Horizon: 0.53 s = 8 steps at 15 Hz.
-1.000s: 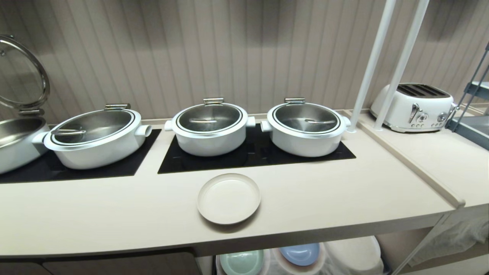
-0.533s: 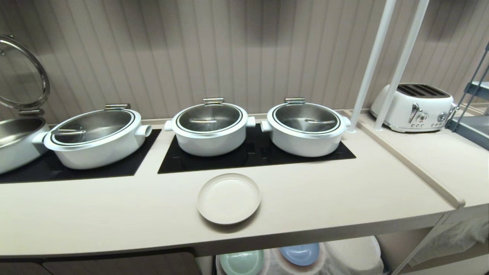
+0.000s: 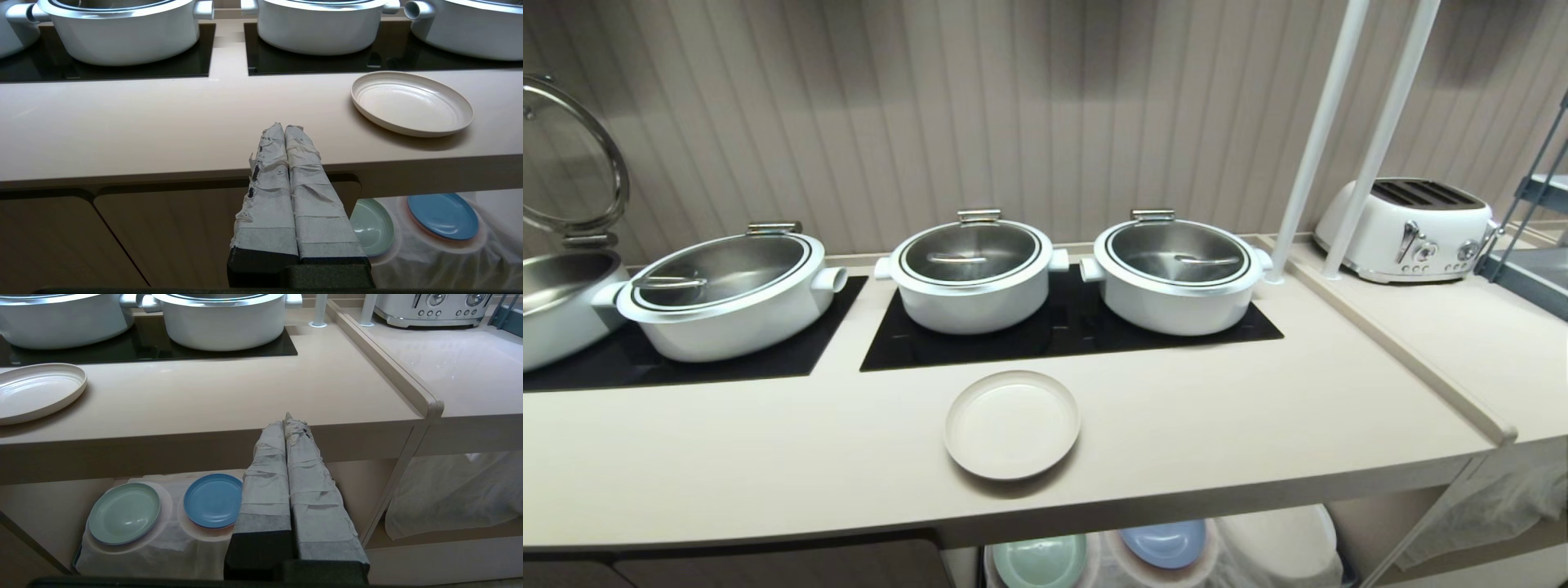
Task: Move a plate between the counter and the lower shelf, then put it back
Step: Pick up the plate
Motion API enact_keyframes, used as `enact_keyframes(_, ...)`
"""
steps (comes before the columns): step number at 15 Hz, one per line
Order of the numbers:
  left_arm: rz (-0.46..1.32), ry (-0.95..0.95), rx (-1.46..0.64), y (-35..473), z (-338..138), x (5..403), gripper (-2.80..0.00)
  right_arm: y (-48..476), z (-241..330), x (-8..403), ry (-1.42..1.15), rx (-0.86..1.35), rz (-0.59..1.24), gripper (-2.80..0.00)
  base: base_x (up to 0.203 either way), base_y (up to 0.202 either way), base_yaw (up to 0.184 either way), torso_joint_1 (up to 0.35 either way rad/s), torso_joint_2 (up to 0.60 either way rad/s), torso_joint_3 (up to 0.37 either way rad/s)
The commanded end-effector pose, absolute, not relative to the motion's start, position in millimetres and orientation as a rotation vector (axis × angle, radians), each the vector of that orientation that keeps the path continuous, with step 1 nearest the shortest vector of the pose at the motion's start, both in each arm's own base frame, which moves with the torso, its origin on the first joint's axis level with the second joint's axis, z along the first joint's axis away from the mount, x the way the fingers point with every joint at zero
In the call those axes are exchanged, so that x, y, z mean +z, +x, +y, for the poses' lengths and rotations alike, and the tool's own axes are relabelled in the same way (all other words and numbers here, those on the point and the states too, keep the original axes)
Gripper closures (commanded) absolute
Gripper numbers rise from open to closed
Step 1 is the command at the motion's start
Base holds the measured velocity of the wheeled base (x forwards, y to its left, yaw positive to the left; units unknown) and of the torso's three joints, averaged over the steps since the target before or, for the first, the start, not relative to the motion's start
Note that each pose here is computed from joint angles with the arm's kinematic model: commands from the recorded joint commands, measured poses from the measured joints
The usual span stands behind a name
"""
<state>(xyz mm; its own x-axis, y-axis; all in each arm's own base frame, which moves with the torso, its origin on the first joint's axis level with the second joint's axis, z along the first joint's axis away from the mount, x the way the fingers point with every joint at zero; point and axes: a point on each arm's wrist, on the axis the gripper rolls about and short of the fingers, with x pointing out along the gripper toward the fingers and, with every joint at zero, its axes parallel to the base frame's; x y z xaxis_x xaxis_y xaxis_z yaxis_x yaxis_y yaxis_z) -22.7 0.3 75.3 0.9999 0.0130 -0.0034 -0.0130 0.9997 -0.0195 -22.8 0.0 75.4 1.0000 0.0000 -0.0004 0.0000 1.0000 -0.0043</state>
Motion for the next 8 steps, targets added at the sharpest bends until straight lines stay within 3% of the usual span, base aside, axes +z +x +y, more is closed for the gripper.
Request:
enact_keyframes(1,0.003,-0.02,0.014,-22.7,0.3,75.4,0.0,-22.8,0.0,75.3,-0.004,0.0,0.001,0.0,0.0,0.0,0.0,0.0,0.0,0.0)
enact_keyframes(8,0.003,-0.02,0.015,-22.7,0.3,75.4,0.0,-22.8,0.0,75.4,-0.005,0.0,0.001,0.0,0.0,0.0,0.0,0.0,0.0,0.0)
